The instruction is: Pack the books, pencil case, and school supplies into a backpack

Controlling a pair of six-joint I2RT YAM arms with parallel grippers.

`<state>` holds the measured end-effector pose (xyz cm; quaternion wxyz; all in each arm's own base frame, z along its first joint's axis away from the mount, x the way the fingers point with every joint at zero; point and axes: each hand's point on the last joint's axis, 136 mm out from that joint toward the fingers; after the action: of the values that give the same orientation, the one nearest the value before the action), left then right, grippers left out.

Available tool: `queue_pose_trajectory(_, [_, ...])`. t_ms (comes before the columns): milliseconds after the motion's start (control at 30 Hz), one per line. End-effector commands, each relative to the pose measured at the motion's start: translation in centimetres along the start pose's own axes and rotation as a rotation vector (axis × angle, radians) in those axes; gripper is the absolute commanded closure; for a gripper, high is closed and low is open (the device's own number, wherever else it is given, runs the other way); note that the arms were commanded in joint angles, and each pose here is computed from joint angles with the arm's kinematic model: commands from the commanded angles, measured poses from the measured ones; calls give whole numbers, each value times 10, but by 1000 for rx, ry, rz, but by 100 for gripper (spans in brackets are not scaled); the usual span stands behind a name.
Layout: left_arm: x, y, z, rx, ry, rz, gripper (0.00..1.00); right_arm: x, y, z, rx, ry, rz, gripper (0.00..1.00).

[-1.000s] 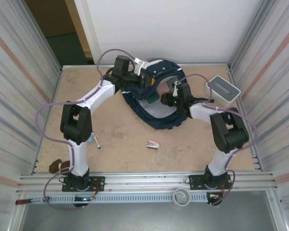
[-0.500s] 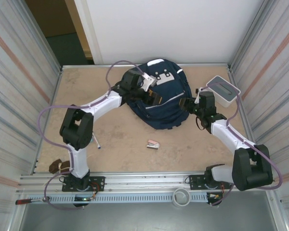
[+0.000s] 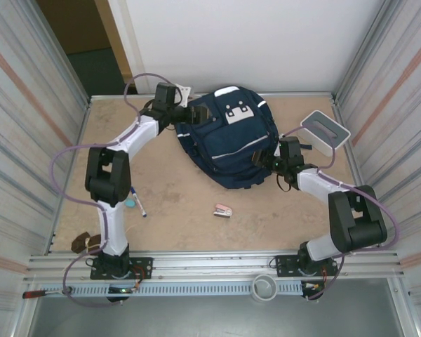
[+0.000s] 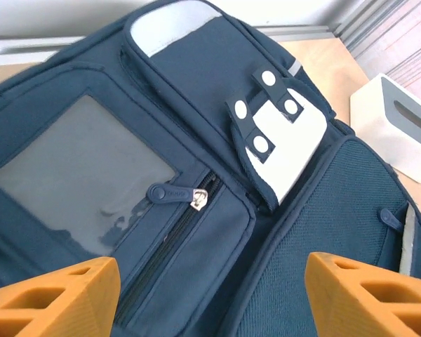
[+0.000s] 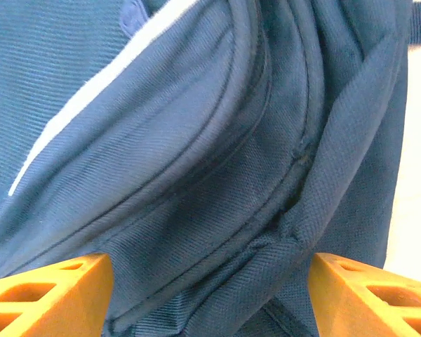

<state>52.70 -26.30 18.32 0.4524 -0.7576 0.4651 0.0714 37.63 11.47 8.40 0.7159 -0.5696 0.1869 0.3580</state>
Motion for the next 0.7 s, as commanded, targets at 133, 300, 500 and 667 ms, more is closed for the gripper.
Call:
queue_pose_trajectory(133, [46, 32, 13, -97, 14, 161, 34, 9, 2, -4, 81, -28, 33, 28])
queue_pose_trajectory(300, [42, 54, 27, -94, -27, 197, 35, 19, -8, -4, 100, -64, 58, 29])
queue_pose_trajectory(500, [22, 86, 44, -85, -98, 230, 37, 40, -32, -4, 113, -109, 81, 30])
queue_pose_trajectory(667, [5, 120, 49, -120, -108, 264, 38, 68, -51, 1, 143, -152, 89, 32])
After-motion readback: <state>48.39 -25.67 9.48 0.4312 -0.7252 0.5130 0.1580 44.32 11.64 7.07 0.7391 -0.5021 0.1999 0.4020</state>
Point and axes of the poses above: each hand's point on the last joint's axis, 136 mm out from that joint toward the fingers, its own x axis out along the fingers, its own z axis along the line the jaws close on, y = z × x, and after that the axes turned 14 degrees about -x, right-handed
